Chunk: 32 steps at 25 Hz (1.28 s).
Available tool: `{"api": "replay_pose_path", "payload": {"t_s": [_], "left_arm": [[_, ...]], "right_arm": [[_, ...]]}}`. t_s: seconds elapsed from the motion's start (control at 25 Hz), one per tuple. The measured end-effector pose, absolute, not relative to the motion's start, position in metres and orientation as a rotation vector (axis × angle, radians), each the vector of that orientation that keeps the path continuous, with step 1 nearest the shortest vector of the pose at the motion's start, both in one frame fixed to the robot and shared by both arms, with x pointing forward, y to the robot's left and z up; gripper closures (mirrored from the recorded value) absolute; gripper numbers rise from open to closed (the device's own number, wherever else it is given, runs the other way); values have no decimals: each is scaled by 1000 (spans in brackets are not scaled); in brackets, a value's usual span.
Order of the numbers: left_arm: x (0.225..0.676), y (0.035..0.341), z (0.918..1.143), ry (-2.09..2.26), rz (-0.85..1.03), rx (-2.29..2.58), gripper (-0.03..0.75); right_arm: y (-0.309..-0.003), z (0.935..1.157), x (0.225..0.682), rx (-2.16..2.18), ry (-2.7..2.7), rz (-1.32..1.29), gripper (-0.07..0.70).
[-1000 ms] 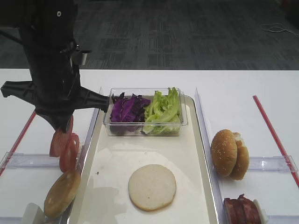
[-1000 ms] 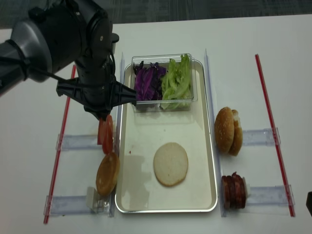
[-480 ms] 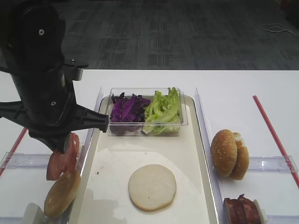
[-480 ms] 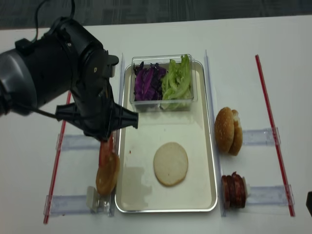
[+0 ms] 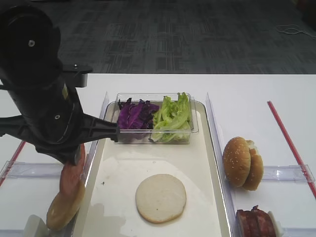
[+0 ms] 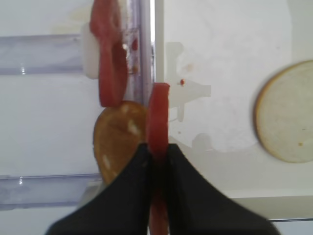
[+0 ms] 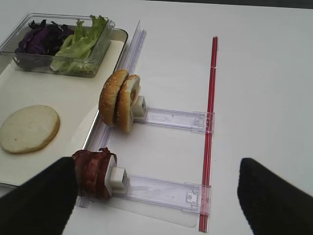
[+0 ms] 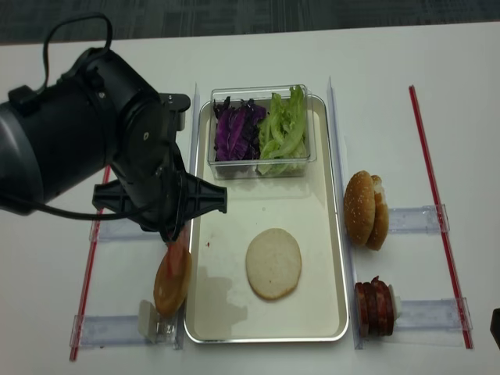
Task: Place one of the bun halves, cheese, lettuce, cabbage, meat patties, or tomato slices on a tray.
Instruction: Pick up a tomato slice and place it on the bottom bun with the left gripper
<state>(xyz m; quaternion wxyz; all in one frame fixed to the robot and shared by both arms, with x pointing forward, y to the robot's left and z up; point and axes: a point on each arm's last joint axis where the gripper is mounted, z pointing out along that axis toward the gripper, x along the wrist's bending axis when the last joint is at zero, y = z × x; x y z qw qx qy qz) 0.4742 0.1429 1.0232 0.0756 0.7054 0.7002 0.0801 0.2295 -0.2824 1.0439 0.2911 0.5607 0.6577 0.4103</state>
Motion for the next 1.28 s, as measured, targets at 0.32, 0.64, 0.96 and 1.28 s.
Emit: {"api": "replay_pose_path", "payload": {"t_s": [0.32, 0.64, 0.96, 1.28], "left_arm": [[476, 129, 1021, 2012, 96, 2009, 643], [467, 120, 999, 1928, -75, 1954, 643], [460, 111, 989, 1800, -218, 1912, 643], [467, 106, 982, 1728, -358, 1823, 643]], "right_arm": [[-282, 1044, 229, 1495, 1754, 1096, -22], [-282, 1044, 229, 1493, 1755, 1095, -22], [-282, 1044, 229, 1493, 1755, 1095, -22], [-282, 1044, 229, 1493, 1755, 1095, -22]]}}
